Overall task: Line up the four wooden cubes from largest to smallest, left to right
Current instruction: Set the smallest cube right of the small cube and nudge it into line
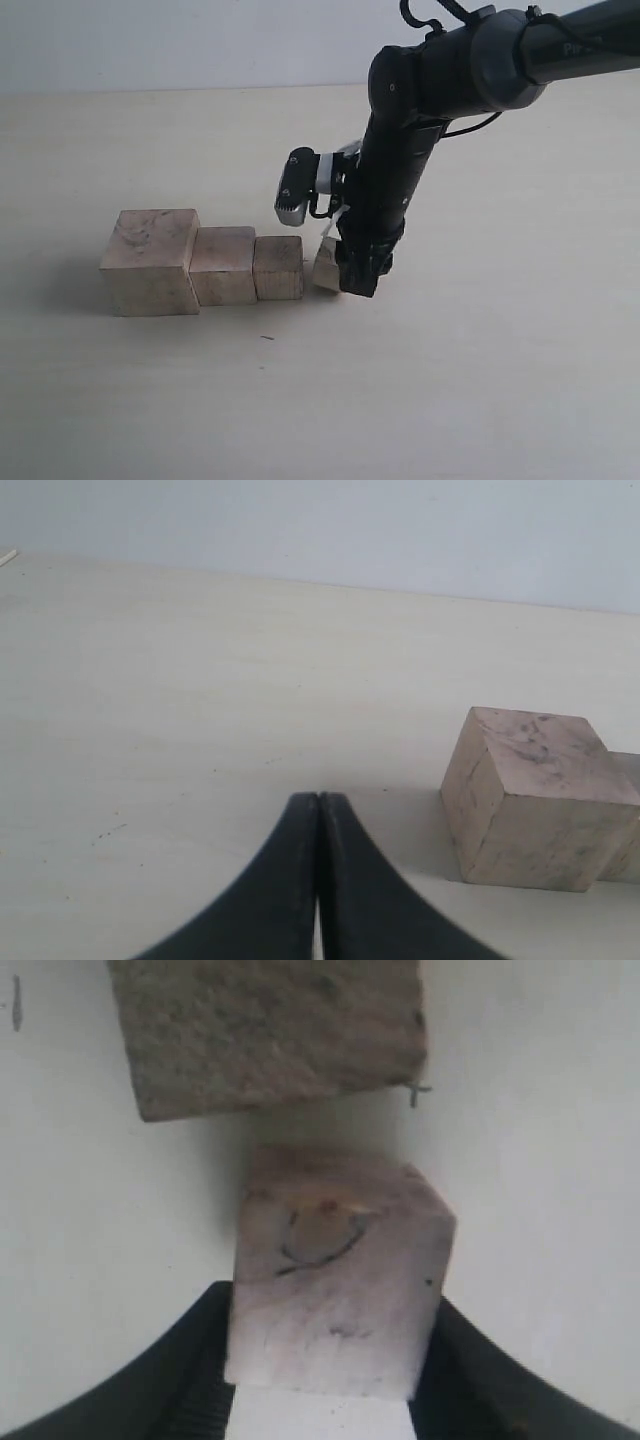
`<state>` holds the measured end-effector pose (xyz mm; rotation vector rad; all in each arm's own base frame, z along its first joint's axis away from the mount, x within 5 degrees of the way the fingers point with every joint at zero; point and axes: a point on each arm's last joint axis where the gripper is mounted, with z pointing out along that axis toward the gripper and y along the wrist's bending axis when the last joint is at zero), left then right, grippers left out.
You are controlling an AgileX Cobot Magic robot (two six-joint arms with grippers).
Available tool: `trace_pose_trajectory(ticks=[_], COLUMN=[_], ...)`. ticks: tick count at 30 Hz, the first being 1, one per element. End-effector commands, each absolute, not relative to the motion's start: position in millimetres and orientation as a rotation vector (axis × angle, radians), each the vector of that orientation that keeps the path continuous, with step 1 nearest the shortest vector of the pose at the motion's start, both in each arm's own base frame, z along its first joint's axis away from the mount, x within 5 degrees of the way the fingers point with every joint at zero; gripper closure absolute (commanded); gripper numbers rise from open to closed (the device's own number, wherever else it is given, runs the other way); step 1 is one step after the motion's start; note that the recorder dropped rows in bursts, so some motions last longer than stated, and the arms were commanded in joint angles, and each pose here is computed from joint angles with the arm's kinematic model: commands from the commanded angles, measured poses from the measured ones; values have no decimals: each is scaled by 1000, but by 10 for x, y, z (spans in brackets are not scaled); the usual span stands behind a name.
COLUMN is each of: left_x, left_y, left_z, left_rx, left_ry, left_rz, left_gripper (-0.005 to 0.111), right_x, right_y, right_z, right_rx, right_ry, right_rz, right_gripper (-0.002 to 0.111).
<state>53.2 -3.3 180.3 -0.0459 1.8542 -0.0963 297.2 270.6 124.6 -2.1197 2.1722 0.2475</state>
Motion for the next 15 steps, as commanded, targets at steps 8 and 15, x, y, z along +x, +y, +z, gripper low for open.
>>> trace_pose_trajectory(ticks=[8, 15], left_x=[531, 531], left_y=[-35, -35], left_z=[1810, 1810], left_rx=[-41, -41], left_ry=[1841, 1841], left_rz=[-100, -100], left_gripper=[107, 107], right_x=[3030, 3011], right_y=[2718, 2718], right_z=[1271, 1271], right_rx=[-2147, -2280], right_ry=[2053, 1912], right_rz=[202, 210], right_gripper=[108, 108])
